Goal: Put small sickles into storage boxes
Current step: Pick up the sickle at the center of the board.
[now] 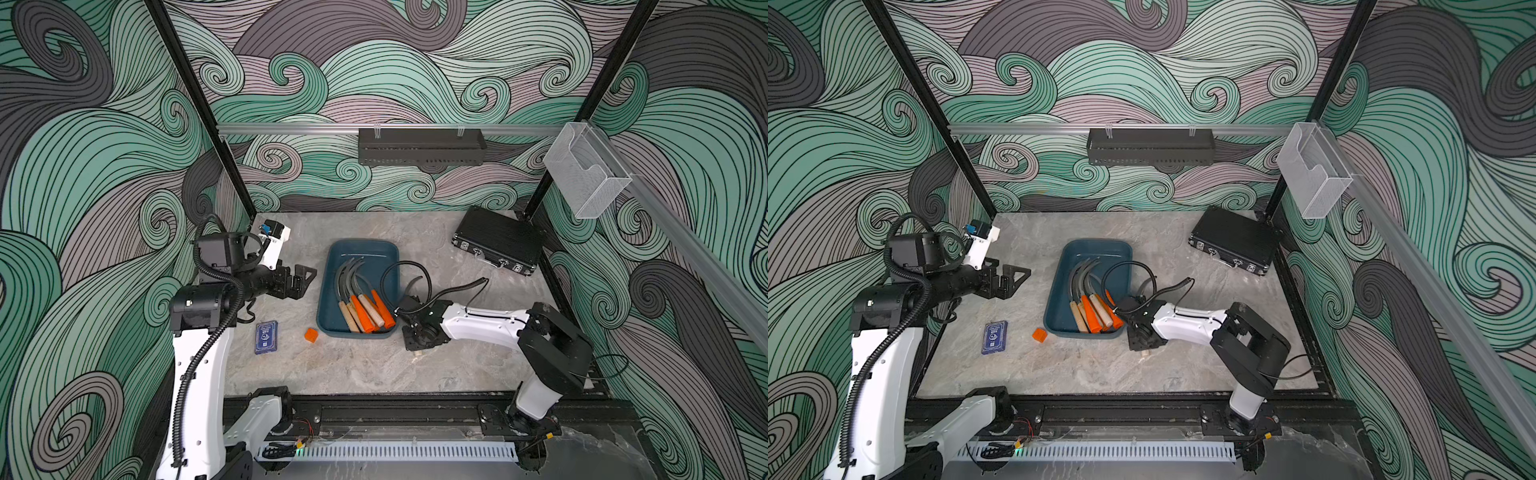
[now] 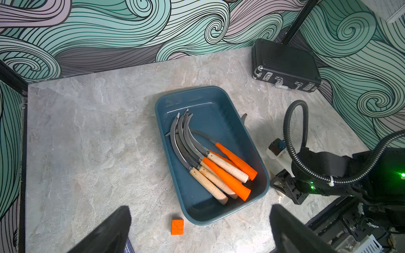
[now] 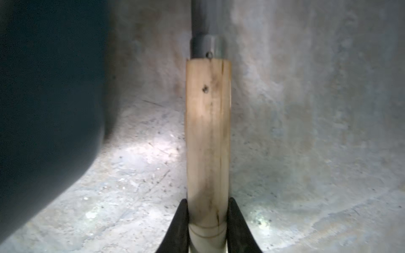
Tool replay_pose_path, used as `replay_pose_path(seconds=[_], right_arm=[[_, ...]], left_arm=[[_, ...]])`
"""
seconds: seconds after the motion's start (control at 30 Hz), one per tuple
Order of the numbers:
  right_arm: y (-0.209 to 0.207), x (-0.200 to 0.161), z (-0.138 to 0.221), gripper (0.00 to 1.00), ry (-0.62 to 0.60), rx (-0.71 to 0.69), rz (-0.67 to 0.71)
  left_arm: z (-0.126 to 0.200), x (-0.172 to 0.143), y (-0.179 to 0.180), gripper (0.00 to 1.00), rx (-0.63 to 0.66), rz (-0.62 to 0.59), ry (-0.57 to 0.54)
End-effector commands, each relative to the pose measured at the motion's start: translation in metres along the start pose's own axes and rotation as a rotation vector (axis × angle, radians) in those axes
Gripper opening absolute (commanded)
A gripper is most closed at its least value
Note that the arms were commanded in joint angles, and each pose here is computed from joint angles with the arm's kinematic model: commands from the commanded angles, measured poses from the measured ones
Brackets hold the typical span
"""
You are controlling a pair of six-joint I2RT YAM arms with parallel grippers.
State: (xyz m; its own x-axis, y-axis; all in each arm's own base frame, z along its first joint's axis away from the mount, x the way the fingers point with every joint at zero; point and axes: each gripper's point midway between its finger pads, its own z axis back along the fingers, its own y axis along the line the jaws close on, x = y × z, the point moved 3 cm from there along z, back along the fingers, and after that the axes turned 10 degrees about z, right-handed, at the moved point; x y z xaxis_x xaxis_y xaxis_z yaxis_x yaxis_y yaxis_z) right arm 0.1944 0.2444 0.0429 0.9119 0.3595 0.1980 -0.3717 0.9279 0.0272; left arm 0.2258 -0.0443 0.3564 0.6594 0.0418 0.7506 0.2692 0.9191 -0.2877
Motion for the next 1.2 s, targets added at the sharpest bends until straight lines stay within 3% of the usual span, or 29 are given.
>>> replay_pose_path(seconds=[0.0,0.57,0.93,1.17], right_arm=[[-0.016,-0.008,0.008,0.0,0.032,-0.035,0.006],[-0.031,0.014,0.055,0.0,-0.085,0.085,-0.038],[-0.038,0.039,0.14,0.0,-0.317,0.283,-0.062],[-0.031,0.046,0.182,0.0,-0.373,0.382,-0.02]], left_arm=[[0.009,0.005,-0.008,0.99,-0.022,-0.007,-0.017],[0.007,0.006,-0.007,0.98,-0.022,-0.001,-0.017],[0.001,0.005,-0.003,0.99,-0.014,0.006,0.0],[-0.005,0.002,0.001,0.99,-0.01,0.006,0.016]])
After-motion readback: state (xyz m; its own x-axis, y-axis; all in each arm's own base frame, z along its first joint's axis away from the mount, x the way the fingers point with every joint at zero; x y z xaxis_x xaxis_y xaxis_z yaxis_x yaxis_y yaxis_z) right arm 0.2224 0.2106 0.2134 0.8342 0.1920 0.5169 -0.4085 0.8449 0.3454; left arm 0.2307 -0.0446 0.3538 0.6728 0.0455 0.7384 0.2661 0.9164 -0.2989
